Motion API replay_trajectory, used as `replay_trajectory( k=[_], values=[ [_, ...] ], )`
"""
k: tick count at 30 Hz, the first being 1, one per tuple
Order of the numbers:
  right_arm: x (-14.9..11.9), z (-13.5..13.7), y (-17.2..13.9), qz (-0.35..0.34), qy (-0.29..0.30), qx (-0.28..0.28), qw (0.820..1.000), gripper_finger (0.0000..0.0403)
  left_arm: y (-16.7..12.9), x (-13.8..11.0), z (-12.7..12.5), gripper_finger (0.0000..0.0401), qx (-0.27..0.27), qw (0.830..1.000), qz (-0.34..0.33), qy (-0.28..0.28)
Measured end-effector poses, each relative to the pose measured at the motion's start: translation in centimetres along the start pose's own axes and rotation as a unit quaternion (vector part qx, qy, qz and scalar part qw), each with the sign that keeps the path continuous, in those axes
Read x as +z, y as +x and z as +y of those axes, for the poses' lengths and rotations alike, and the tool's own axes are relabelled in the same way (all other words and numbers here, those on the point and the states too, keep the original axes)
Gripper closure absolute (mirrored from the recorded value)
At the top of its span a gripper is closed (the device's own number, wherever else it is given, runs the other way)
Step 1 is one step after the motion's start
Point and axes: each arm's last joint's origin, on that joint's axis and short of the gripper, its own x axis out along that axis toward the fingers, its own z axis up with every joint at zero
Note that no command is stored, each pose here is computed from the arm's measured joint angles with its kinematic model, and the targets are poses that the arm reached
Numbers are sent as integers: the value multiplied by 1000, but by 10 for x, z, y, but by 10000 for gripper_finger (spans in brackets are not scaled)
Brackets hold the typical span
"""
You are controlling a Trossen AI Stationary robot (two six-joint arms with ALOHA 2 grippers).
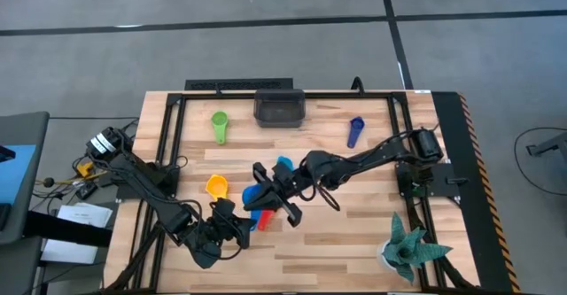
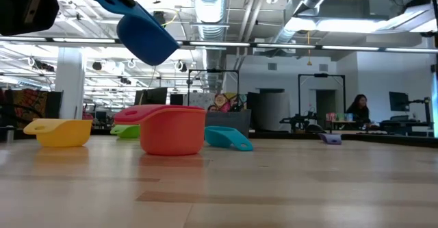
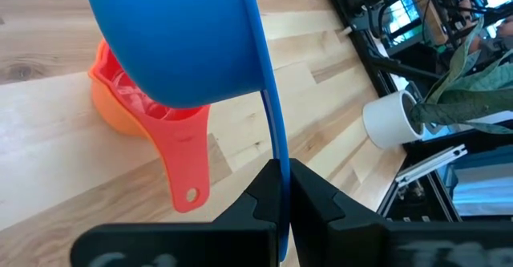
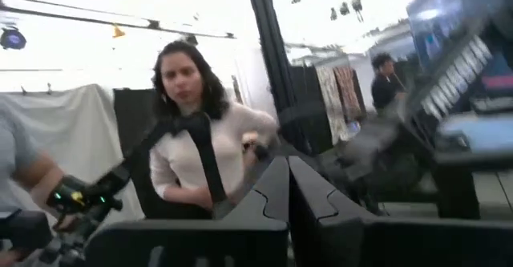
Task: Nest measuring cups in basket
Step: Stack the blue measuring cup on top of the red measuring cup
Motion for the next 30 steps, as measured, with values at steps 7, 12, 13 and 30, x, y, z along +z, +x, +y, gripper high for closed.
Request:
replay_trajectory(
  k=[7, 12, 13, 30],
  values=[
    [-23, -5, -16, 32, 16, -17, 999, 390, 0, 0, 0, 401, 1, 1000, 0, -2],
    [-29, -13, -39, 0, 9, -25, 1000, 390, 0, 0, 0, 401, 1, 1000, -1, -6],
    [-30, -15, -46, -6, 13, -27, 1000, 390, 0, 0, 0, 401, 1, 1000, -1, -7],
    [-29, -35, -153, 45, -10, -139, 989, 390, 3, 3, 0, 401, 3, 1000, -8, -30]
  ],
)
